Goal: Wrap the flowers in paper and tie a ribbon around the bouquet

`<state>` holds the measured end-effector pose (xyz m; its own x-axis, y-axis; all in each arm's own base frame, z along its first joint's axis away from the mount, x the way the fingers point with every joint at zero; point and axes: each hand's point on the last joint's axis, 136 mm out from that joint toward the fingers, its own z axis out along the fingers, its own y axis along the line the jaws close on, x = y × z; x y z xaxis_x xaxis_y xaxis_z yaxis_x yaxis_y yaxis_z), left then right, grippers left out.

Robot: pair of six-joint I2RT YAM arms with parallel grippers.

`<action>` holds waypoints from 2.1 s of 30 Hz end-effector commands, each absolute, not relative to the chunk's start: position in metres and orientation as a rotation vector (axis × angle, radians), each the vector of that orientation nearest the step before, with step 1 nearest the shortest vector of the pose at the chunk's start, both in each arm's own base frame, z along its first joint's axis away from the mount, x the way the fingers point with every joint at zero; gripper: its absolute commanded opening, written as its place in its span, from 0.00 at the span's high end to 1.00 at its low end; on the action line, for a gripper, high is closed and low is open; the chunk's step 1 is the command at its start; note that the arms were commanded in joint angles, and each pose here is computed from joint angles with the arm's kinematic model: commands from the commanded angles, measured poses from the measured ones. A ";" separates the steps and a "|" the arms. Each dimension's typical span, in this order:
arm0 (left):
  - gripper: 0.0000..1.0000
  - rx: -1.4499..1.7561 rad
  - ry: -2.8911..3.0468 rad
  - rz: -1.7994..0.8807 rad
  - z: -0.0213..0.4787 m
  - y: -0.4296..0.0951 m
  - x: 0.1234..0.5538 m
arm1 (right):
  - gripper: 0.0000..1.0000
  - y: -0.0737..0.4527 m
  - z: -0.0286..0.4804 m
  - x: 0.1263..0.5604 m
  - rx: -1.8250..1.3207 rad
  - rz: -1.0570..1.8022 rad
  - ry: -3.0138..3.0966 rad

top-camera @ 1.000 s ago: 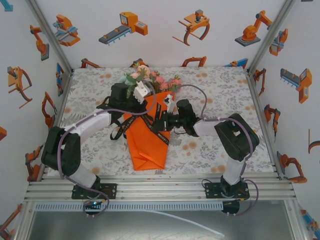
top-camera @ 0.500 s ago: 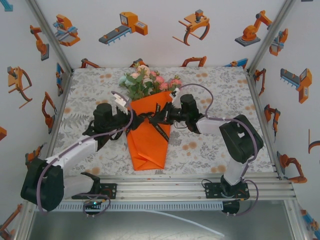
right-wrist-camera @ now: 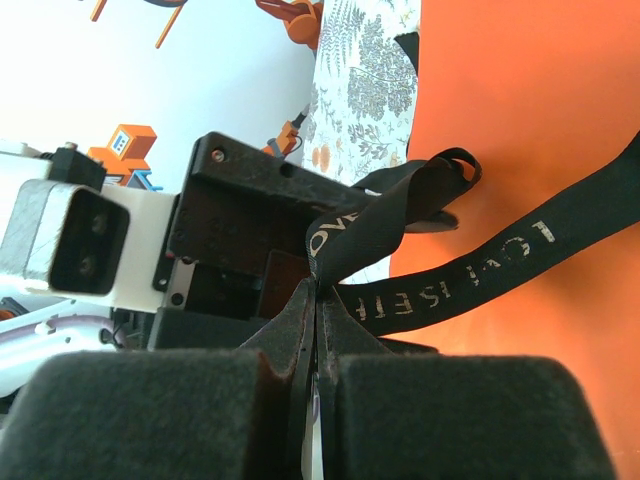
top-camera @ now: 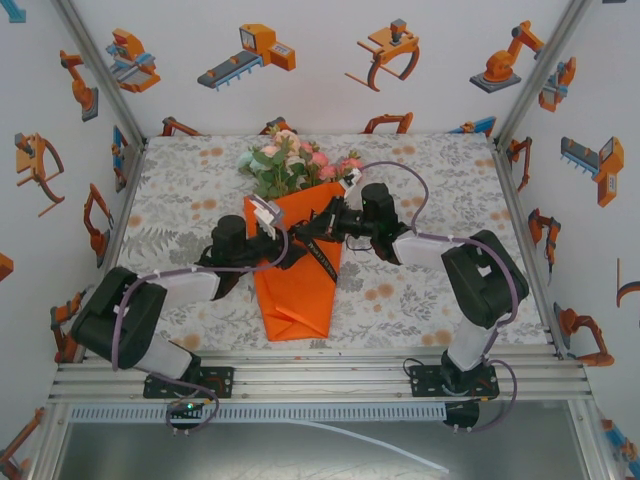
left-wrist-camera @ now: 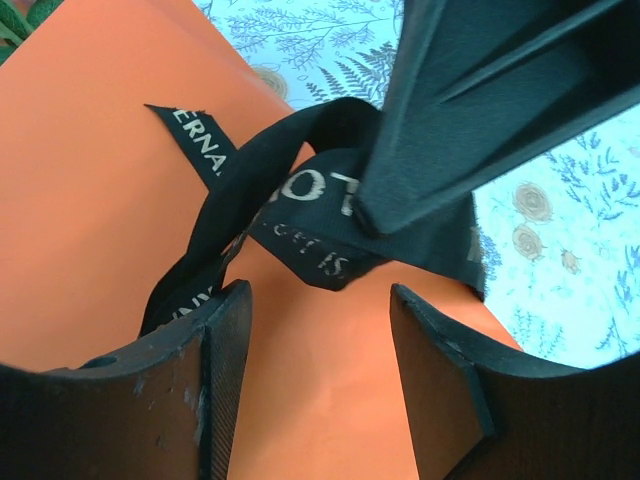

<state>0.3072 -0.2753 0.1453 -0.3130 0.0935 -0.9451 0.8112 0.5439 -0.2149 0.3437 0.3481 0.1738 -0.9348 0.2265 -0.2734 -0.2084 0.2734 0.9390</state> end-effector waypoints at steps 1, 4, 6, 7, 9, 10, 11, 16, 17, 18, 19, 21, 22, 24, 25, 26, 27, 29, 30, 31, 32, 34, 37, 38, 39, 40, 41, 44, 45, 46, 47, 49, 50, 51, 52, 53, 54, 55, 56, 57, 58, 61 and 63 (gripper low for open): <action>0.44 0.743 1.622 -0.948 0.175 -0.289 0.316 | 1.00 0.348 0.200 0.349 0.002 1.720 2.115; 0.45 0.721 1.579 -1.016 0.183 -0.295 0.316 | 1.00 0.348 0.199 0.349 -0.003 1.711 2.113; 0.47 0.706 1.564 -1.036 0.187 -0.295 0.315 | 1.00 0.347 0.198 0.350 -0.005 1.701 2.112; 0.48 0.711 1.569 -1.043 0.187 -0.296 0.314 | 1.00 0.347 0.196 0.351 -0.008 1.693 2.112; 0.52 0.728 1.585 -1.035 0.185 -0.298 0.311 | 1.00 0.347 0.194 0.352 -0.011 1.689 2.114; 0.59 0.733 1.595 -1.022 0.183 -0.297 0.310 | 1.00 0.348 0.194 0.353 -0.018 1.693 2.115; 0.68 0.735 1.604 -1.016 0.182 -0.297 0.309 | 1.00 0.348 0.195 0.354 -0.022 1.693 2.111; 1.00 0.661 1.818 -1.052 0.174 -0.289 0.309 | 1.00 0.329 0.190 0.367 -0.008 1.618 2.092; 1.00 0.640 1.926 -1.055 0.171 -0.287 0.307 | 0.99 0.324 0.187 0.369 -0.022 1.584 2.096; 1.00 0.632 2.037 -1.054 0.169 -0.287 0.302 | 0.97 0.320 0.180 0.371 -0.046 1.532 2.114; 1.00 0.618 2.122 -1.048 0.169 -0.286 0.298 | 0.94 0.318 0.172 0.371 -0.121 1.453 2.132; 1.00 0.523 2.252 -1.063 0.169 -0.281 0.293 | 0.88 0.316 0.150 0.367 -0.246 1.287 2.208; 1.00 0.448 2.310 -1.074 0.168 -0.279 0.292 | 0.83 0.312 0.139 0.366 -0.280 1.204 2.239; 1.00 0.331 2.399 -1.096 0.165 -0.276 0.290 | 0.74 0.306 0.134 0.365 -0.289 1.152 2.247; 1.00 0.266 2.437 -1.110 0.163 -0.275 0.290 | 0.69 0.302 0.138 0.362 -0.300 1.131 2.228; 1.00 0.204 2.465 -1.120 0.162 -0.274 0.291 | 0.64 0.298 0.145 0.360 -0.308 1.108 2.206; 1.00 0.153 2.484 -1.142 0.162 -0.276 0.292 | 0.60 0.293 0.154 0.356 -0.320 1.087 2.182; 1.00 0.061 2.505 -1.200 0.165 -0.282 0.296 | 0.57 0.284 0.167 0.345 -0.356 1.053 2.137; 1.00 0.017 2.499 -1.240 0.169 -0.286 0.299 | 0.56 0.282 0.174 0.336 -0.387 1.043 2.107; 1.00 -0.034 2.493 -1.276 0.172 -0.289 0.302 | 0.56 0.280 0.177 0.326 -0.426 1.034 2.084; 1.00 -0.084 2.492 -1.296 0.174 -0.290 0.305 | 0.56 0.280 0.182 0.317 -0.468 1.024 2.056; 1.00 -0.210 2.508 -1.298 0.176 -0.289 0.311 | 0.56 0.285 0.188 0.293 -0.586 1.000 1.986; 1.00 -0.322 2.519 -1.275 0.177 -0.286 0.315 | 0.54 0.306 0.199 0.267 -0.711 1.038 1.849; 1.00 -0.341 2.514 -1.274 0.178 -0.285 0.316 | 0.52 0.312 0.201 0.265 -0.725 1.055 1.817; 1.00 -0.369 2.509 -1.270 0.179 -0.284 0.317 | 0.50 0.318 0.203 0.265 -0.729 1.069 1.793; 1.00 -0.403 2.508 -1.263 0.178 -0.282 0.319 | 0.48 0.322 0.204 0.268 -0.721 1.081 1.784; 1.00 -0.431 2.511 -1.254 0.176 -0.280 0.319 | 0.47 0.327 0.205 0.272 -0.716 1.094 1.778; 1.00 -0.527 2.520 -1.242 0.172 -0.276 0.320 | 0.44 0.344 0.209 0.279 -0.718 1.139 1.738; 1.00 -0.547 2.525 -1.244 0.171 -0.276 0.319 | 0.44 0.349 0.209 0.282 -0.718 1.142 1.728; 1.00 -0.571 2.532 -1.239 0.168 -0.275 0.319 | 0.44 0.352 0.208 0.287 -0.712 1.139 1.730; 1.00 -0.588 2.531 -1.237 0.167 -0.273 0.319 | 0.44 0.354 0.208 0.291 -0.705 1.132 1.728; 1.00 -0.632 2.529 -1.234 0.163 -0.271 0.319 | 0.43 0.356 0.207 0.300 -0.693 1.104 1.724; 1.00 -0.643 2.524 -1.240 0.163 -0.270 0.320 | 0.43 0.356 0.206 0.303 -0.687 1.093 1.725; 1.00 -0.658 2.520 -1.245 0.163 -0.269 0.320 | 0.43 0.359 0.206 0.305 -0.692 1.093 1.721; 1.00 -0.671 2.520 -1.247 0.162 -0.268 0.321 | 0.43 0.361 0.205 0.306 -0.699 1.099 1.722; 1.00 -0.678 2.520 -1.249 0.162 -0.267 0.321 | 0.46 0.364 0.204 0.307 -0.703 1.107 1.722; 1.00 -0.681 2.522 -1.249 0.162 -0.266 0.321 | 0.55 0.366 0.206 0.307 -0.707 1.120 1.715; 1.00 -0.683 2.519 -1.247 0.162 -0.265 0.322 | 0.68 0.366 0.207 0.307 -0.704 1.127 1.715; 0.99 -0.677 2.504 -1.245 0.163 -0.262 0.325 | 0.86 0.365 0.209 0.307 -0.694 1.130 1.716; 0.95 -0.669 2.486 -1.236 0.165 -0.258 0.328 | 1.00 0.361 0.210 0.306 -0.680 1.131 1.722; 0.89 -0.645 2.466 -1.217 0.169 -0.254 0.331 | 1.00 0.356 0.214 0.303 -0.670 1.133 1.721; 0.66 -0.434 2.385 -1.047 0.192 -0.236 0.344 | 1.00 0.339 0.215 0.288 -0.663 1.132 1.759; 0.57 -0.242 2.339 -0.789 0.207 -0.214 0.348 | 1.00 0.327 0.209 0.279 -0.689 1.095 1.832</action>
<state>0.3364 -0.2431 0.1685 -0.8508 -0.4761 -0.2227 -0.1614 0.6398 -0.7514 0.2899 0.3403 0.1993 -0.4672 -0.0020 -0.8842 -0.7878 0.4548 0.4152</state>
